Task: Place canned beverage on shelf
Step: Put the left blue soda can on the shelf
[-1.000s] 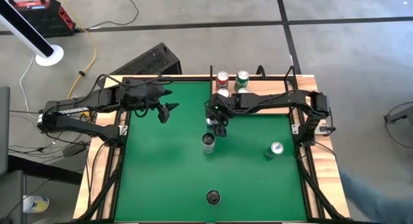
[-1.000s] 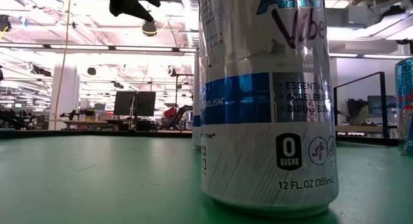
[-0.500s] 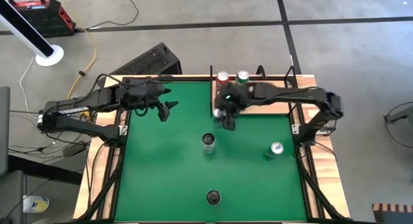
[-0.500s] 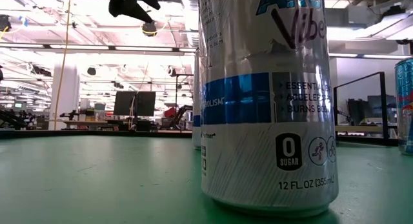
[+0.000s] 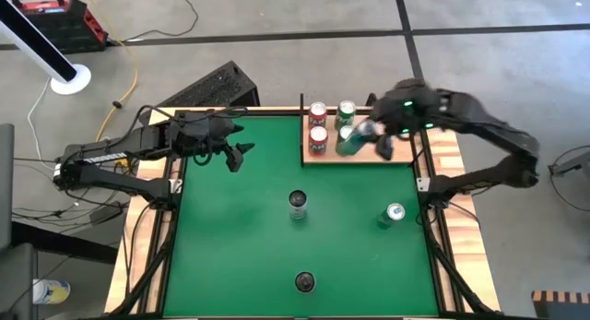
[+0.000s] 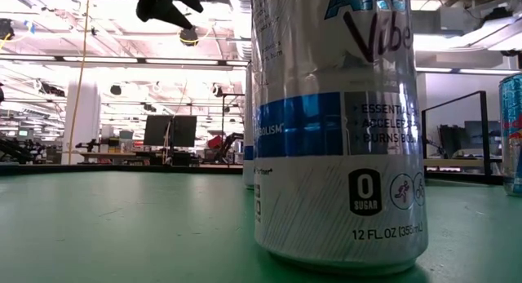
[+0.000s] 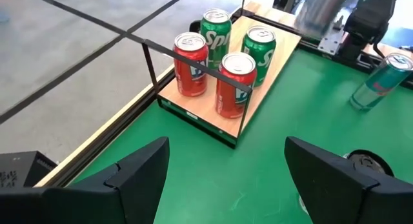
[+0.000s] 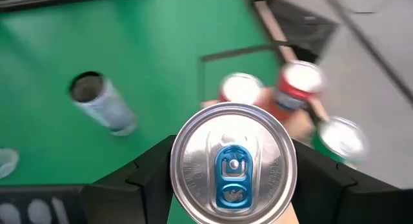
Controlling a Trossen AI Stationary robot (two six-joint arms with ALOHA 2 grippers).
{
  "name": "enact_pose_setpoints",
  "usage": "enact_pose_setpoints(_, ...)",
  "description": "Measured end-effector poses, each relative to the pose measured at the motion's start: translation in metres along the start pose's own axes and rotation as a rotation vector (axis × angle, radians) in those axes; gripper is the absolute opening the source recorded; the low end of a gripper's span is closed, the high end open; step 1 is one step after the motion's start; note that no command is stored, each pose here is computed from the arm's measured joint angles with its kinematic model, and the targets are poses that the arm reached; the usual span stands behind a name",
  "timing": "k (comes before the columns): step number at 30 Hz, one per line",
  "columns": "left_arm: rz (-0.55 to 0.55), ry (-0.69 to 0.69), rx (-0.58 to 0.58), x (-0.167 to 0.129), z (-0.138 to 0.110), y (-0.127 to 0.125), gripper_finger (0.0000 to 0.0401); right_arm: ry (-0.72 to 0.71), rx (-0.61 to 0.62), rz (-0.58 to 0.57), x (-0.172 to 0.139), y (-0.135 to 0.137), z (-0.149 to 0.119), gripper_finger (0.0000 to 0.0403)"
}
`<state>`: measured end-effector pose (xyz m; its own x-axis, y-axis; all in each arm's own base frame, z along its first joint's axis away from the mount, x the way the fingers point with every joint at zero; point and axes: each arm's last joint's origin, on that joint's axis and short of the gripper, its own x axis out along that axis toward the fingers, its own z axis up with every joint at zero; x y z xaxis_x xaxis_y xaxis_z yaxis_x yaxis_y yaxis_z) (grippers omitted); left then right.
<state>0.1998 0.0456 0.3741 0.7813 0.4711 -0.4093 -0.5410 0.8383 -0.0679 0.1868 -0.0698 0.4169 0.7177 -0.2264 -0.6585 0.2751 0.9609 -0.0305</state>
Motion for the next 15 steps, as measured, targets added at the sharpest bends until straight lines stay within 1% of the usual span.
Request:
enact_pose_setpoints(4,0.006,-0.003,-0.017,0.000,0.000,0.001,0.0292,0.004,0.043,-0.157,-0.024,-0.018,-0.013,0.0262)
enact_pose_setpoints(6,0.003,-0.016,-0.021,0.000,0.002,0.000,0.0292,0.029,0.051,-0.221,-0.027,-0.029,-0.017,0.0262)
enact_pose_setpoints(9,-0.003,-0.038,-0.030,0.000,0.004,0.000,0.0292,0.062,0.059,-0.279,-0.023,-0.047,-0.018,0.0262)
enact_pose_setpoints(11,-0.006,-0.052,-0.034,0.000,0.005,0.000,0.0292,0.103,0.064,-0.284,-0.014,-0.061,-0.019,0.0262)
enact_pose_setpoints(15,-0.005,-0.060,-0.048,0.000,0.006,-0.001,0.0292,0.180,0.095,-0.231,0.013,-0.094,-0.023,0.0262)
